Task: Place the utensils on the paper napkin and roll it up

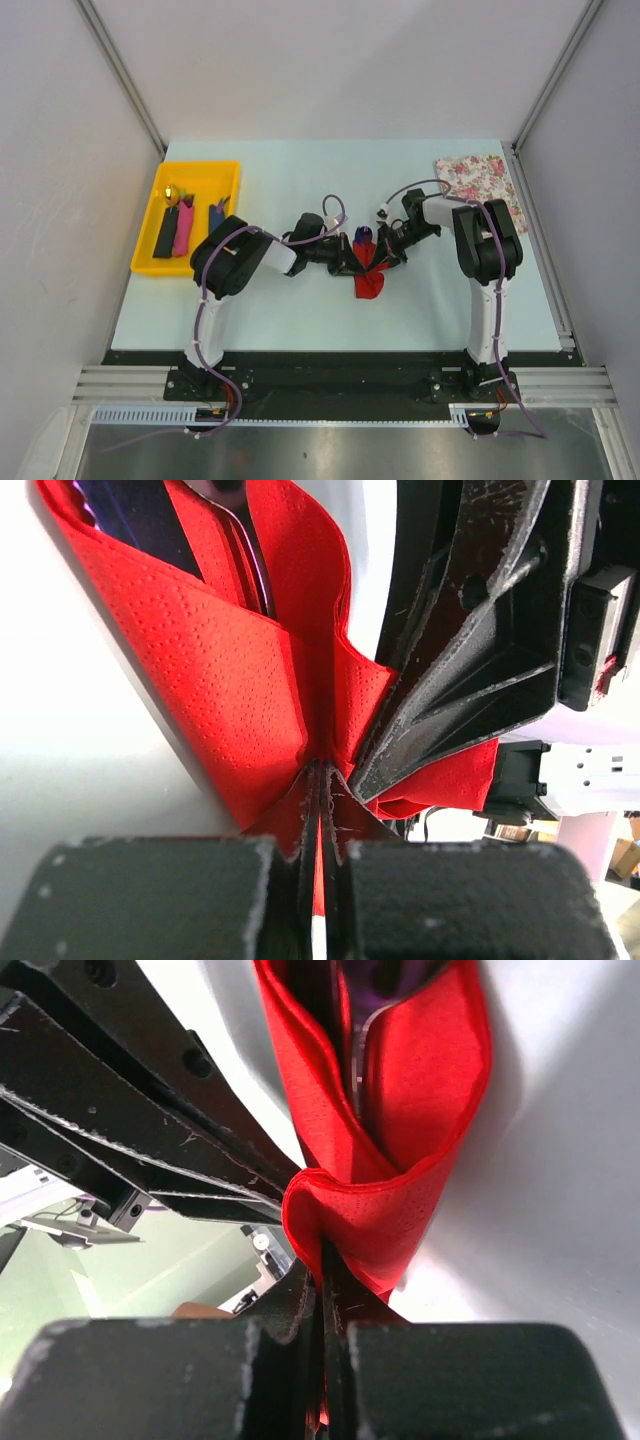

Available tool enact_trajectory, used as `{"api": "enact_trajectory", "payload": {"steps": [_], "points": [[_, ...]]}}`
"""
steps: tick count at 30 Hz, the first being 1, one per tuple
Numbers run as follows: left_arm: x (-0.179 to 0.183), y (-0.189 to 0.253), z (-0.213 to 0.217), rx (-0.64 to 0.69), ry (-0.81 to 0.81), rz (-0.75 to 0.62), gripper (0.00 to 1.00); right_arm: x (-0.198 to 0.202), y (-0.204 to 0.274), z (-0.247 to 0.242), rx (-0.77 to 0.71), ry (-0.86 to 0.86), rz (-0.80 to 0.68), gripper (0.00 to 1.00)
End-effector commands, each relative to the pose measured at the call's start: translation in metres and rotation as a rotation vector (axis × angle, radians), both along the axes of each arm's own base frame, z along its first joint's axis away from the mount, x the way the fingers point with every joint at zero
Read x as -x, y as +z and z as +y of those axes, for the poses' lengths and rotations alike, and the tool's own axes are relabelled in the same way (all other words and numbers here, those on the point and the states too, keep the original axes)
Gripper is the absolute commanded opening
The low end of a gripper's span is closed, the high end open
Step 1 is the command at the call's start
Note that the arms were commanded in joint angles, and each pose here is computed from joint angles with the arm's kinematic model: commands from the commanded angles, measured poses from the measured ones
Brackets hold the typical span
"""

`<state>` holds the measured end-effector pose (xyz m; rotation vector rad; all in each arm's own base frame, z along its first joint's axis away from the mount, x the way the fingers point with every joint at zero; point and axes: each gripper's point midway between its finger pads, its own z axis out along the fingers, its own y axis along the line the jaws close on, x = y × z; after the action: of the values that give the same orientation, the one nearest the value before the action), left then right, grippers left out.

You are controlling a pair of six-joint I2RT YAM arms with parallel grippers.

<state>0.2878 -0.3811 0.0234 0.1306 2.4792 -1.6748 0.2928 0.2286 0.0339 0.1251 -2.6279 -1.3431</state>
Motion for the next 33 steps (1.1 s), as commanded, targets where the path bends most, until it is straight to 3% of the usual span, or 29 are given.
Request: {"api": "enact_trajectory", "payload": {"steps": [1,14,23,33], "points": [[-0.020,0.032,-0.006,0.061,0.034,-0.095,0.00,-0.002,-0.026,-0.005,0.078,0.000,-0.014,0.00],[-0.010,0.065,0.006,0.146,0.011,-0.137,0.00,0.001,-0.044,-0.014,0.138,-0.009,-0.004,0.00],[0.019,0.047,0.014,0.108,-0.027,-0.089,0.00,-0.001,-0.041,-0.015,0.131,-0.029,-0.005,0.00],[0.021,0.024,0.001,0.049,-0.058,-0.082,0.00,-0.003,-0.034,-0.011,0.119,-0.029,-0.025,0.00]]}}
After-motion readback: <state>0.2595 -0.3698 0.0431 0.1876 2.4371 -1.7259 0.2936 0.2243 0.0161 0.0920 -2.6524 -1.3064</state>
